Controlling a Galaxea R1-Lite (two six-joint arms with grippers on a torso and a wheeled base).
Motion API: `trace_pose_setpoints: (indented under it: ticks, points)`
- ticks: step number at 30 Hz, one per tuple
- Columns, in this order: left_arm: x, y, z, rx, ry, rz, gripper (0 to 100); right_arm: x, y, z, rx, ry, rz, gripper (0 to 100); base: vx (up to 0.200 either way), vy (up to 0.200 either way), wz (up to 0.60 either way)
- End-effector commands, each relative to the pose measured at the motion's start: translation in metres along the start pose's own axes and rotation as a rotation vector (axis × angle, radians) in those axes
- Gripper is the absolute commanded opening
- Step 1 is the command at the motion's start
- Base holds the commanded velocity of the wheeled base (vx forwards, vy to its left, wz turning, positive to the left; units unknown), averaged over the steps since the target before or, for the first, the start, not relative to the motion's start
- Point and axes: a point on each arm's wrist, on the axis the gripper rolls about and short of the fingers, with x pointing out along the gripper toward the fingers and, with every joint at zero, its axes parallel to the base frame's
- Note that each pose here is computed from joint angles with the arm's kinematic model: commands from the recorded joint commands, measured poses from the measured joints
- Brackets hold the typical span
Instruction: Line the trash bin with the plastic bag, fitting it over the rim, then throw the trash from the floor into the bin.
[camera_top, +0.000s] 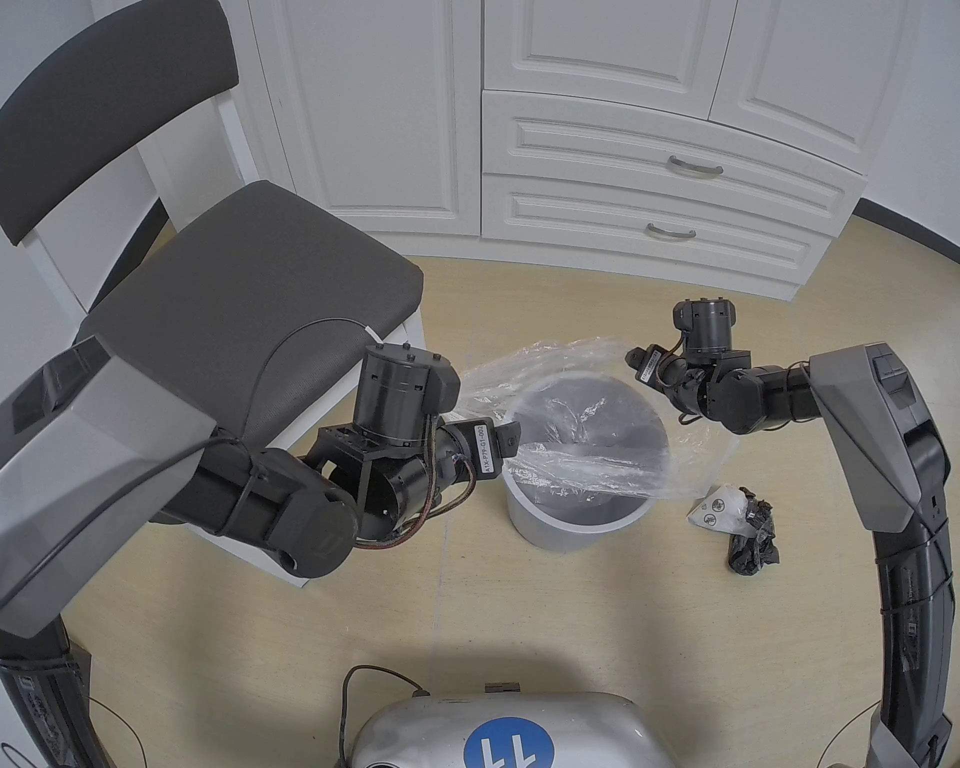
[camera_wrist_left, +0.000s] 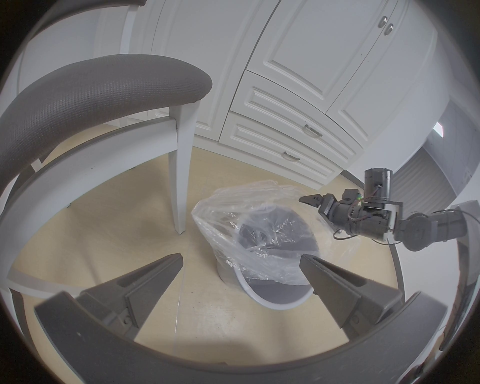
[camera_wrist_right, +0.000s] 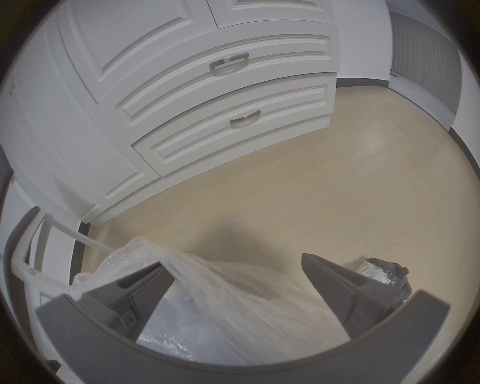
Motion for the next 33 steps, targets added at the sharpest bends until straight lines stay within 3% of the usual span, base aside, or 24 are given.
trace_pose_setpoints:
  ticks: [1, 7, 14, 16, 18, 23, 26, 30, 33]
  points:
    - [-0.002, 0.0, 0.003, -0.005, -0.01, -0.002, 100, 0.029, -0.004, -0.018, 0.056, -0.037, -0.029, 100, 0.0, 0.0, 0.0]
    - [-0.002, -0.001, 0.003, -0.004, -0.009, -0.004, 100, 0.04, -0.009, -0.019, 0.169, -0.095, -0.016, 100, 0.0, 0.0, 0.0]
    - [-0.001, -0.001, 0.003, -0.004, -0.009, -0.004, 100, 0.043, -0.007, -0.024, 0.177, -0.112, 0.005, 100, 0.0, 0.0, 0.0]
    - [-0.002, -0.001, 0.003, -0.006, -0.011, -0.004, 100, 0.041, -0.005, -0.02, 0.179, -0.118, 0.009, 100, 0.0, 0.0, 0.0]
    - [-0.002, -0.001, 0.003, -0.002, -0.009, -0.004, 100, 0.019, 0.008, 0.006, 0.172, -0.142, 0.031, 100, 0.0, 0.0, 0.0]
    - [-0.003, 0.0, 0.0, 0.006, 0.002, -0.001, 100, -0.033, 0.019, 0.01, 0.049, -0.046, 0.032, 100, 0.0, 0.0, 0.0]
    - [-0.007, 0.001, -0.003, 0.014, 0.011, 0.0, 100, -0.077, 0.022, 0.011, -0.101, 0.013, 0.066, 100, 0.0, 0.0, 0.0]
    - [-0.007, 0.0, -0.006, 0.022, 0.023, -0.001, 100, -0.107, 0.011, 0.007, -0.276, 0.051, 0.043, 100, 0.0, 0.0, 0.0]
    - [-0.005, -0.002, -0.009, 0.025, 0.029, -0.002, 100, -0.122, 0.004, 0.006, -0.348, 0.061, 0.038, 100, 0.0, 0.0, 0.0]
